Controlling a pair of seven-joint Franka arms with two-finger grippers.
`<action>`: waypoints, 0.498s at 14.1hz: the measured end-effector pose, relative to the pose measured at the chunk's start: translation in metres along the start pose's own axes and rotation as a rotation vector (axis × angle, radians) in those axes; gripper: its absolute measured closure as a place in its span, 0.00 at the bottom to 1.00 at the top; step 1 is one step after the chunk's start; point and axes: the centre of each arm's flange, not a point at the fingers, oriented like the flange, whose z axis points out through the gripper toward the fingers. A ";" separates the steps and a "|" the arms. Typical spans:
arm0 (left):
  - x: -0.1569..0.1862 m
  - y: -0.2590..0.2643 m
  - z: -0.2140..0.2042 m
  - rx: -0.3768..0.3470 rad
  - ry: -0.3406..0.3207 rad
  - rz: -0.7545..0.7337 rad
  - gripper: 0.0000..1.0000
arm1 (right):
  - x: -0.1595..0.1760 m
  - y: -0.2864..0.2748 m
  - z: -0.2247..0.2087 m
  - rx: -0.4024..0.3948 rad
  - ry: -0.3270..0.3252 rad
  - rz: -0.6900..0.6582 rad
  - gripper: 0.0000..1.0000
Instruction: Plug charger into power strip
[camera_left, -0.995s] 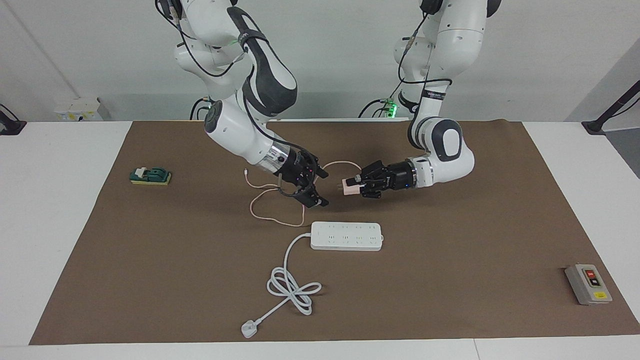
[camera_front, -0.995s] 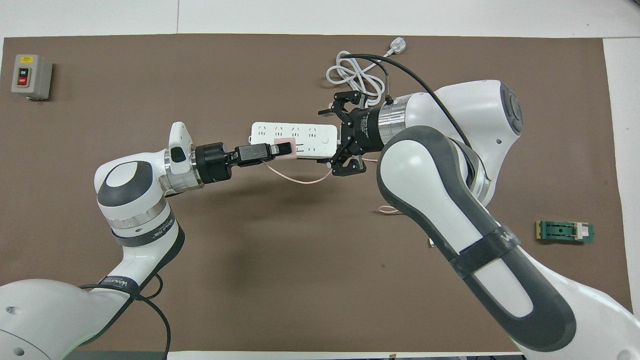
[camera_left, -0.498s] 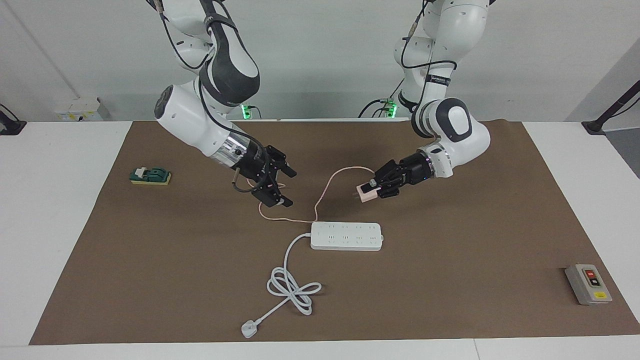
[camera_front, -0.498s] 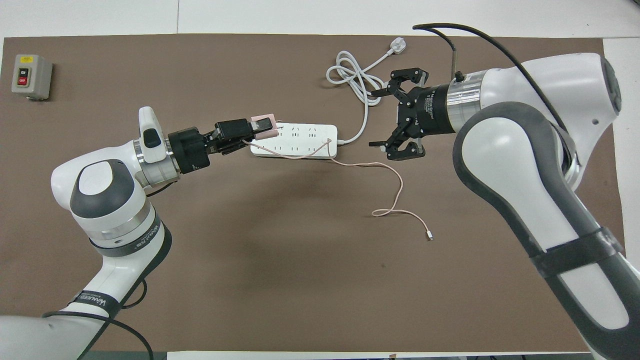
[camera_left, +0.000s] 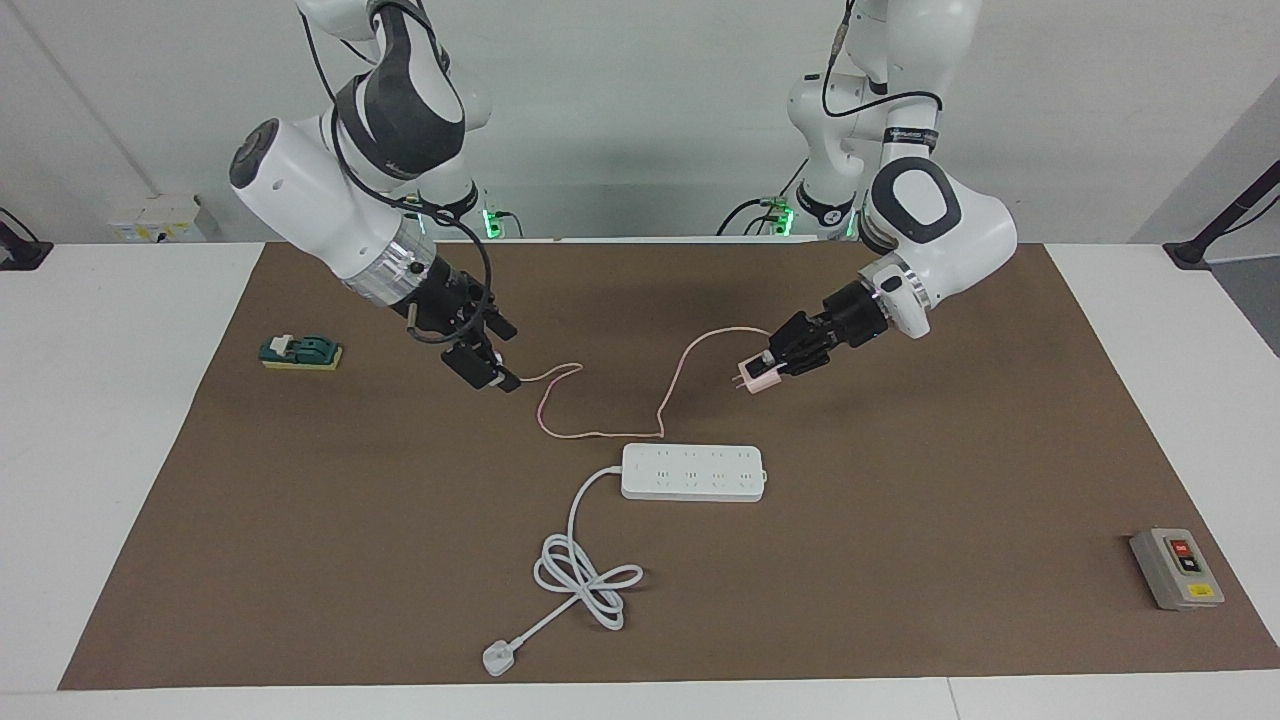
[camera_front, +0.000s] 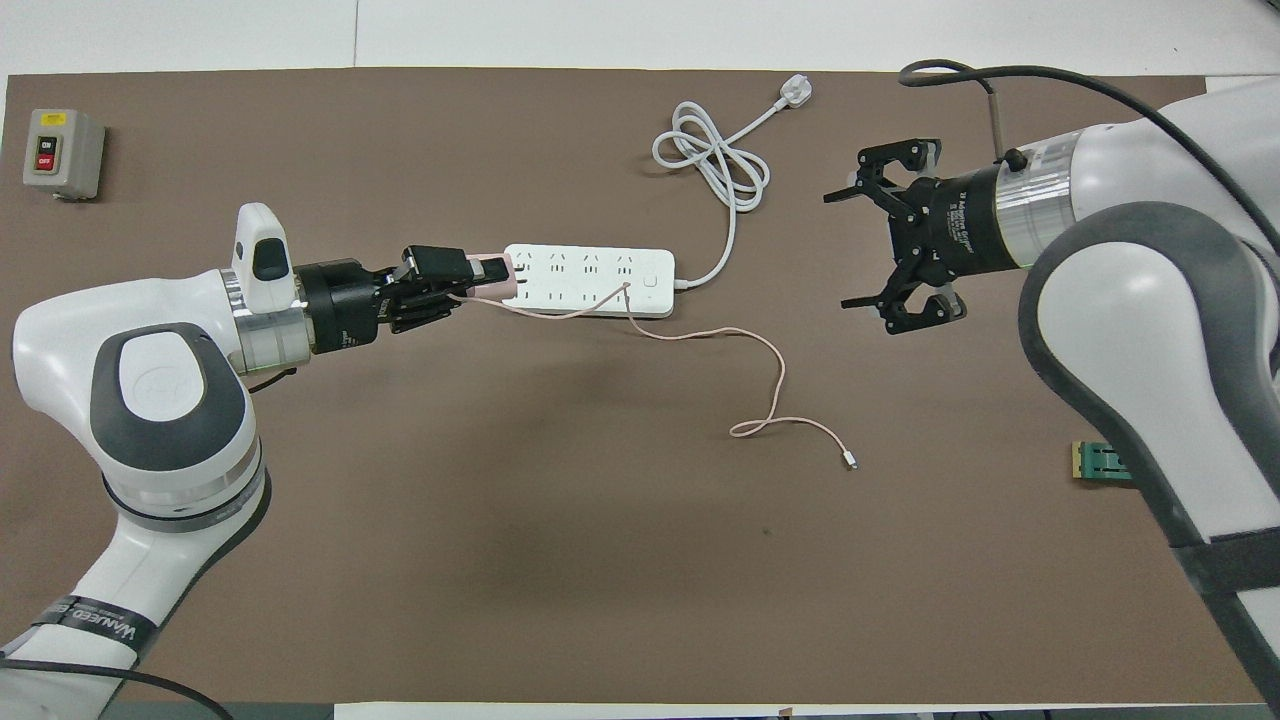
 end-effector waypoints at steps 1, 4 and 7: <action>0.000 0.000 -0.011 0.074 0.004 -0.024 0.69 | 0.007 0.005 -0.010 -0.020 0.019 -0.072 0.00; -0.001 0.006 -0.045 0.319 0.018 -0.106 0.69 | 0.023 0.021 -0.035 -0.102 0.094 -0.352 0.00; -0.002 0.024 -0.072 0.488 0.038 -0.166 0.69 | 0.039 0.036 -0.056 -0.202 0.145 -0.652 0.00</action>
